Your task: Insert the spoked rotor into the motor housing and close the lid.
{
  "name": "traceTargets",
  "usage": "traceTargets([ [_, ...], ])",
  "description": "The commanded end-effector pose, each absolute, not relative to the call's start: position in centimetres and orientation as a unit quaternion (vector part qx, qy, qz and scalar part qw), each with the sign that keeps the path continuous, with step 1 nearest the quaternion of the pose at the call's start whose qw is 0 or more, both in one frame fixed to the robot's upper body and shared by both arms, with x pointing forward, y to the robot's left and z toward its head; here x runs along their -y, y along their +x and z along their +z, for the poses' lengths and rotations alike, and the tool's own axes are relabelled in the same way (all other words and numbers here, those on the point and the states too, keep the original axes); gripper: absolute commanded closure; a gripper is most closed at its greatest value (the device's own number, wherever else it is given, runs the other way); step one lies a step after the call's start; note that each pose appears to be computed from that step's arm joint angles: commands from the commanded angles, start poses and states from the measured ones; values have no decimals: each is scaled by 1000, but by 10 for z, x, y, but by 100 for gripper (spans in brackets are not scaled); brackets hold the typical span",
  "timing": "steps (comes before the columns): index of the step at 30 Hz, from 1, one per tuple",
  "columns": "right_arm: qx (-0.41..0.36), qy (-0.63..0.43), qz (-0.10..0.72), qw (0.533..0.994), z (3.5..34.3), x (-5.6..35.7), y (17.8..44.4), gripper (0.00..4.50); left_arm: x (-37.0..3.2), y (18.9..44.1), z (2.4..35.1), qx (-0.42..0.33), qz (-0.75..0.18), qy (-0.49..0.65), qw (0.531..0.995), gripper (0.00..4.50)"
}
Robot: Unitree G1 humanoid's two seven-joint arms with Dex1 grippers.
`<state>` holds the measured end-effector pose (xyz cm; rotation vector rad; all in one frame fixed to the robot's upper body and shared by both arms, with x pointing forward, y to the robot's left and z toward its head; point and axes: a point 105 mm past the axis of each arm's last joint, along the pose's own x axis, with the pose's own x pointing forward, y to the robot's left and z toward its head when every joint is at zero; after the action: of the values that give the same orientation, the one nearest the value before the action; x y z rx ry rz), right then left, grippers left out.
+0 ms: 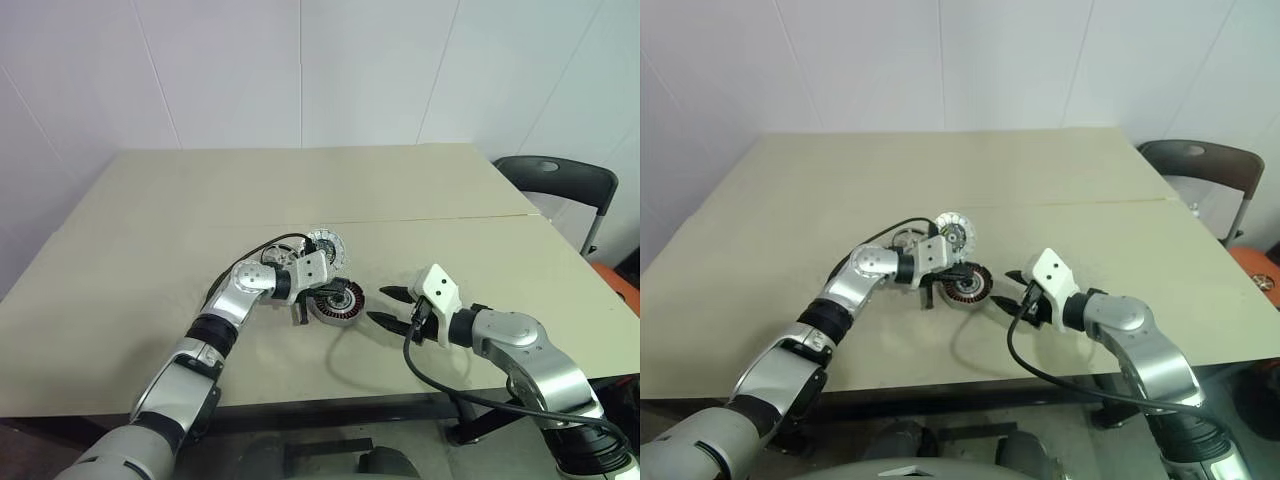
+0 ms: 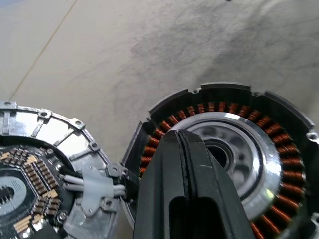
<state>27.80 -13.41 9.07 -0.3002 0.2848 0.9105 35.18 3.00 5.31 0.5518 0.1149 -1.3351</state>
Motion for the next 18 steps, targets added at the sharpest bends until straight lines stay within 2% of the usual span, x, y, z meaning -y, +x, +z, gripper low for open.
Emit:
traceTargets([
  [1,-112,-152,439,878,101,129,281,168,-37,352,32,-96,-595,261,754,445],
  [5,-111,-150,439,879,100,128,281,168,-28,353,39,-79,-600,233,762,445],
  [13,-113,-145,438,880,97,128,280,168,-17,338,62,-50,-649,141,746,445],
  [18,-114,-141,440,879,95,127,281,168,-29,347,98,-9,-631,48,774,445],
])
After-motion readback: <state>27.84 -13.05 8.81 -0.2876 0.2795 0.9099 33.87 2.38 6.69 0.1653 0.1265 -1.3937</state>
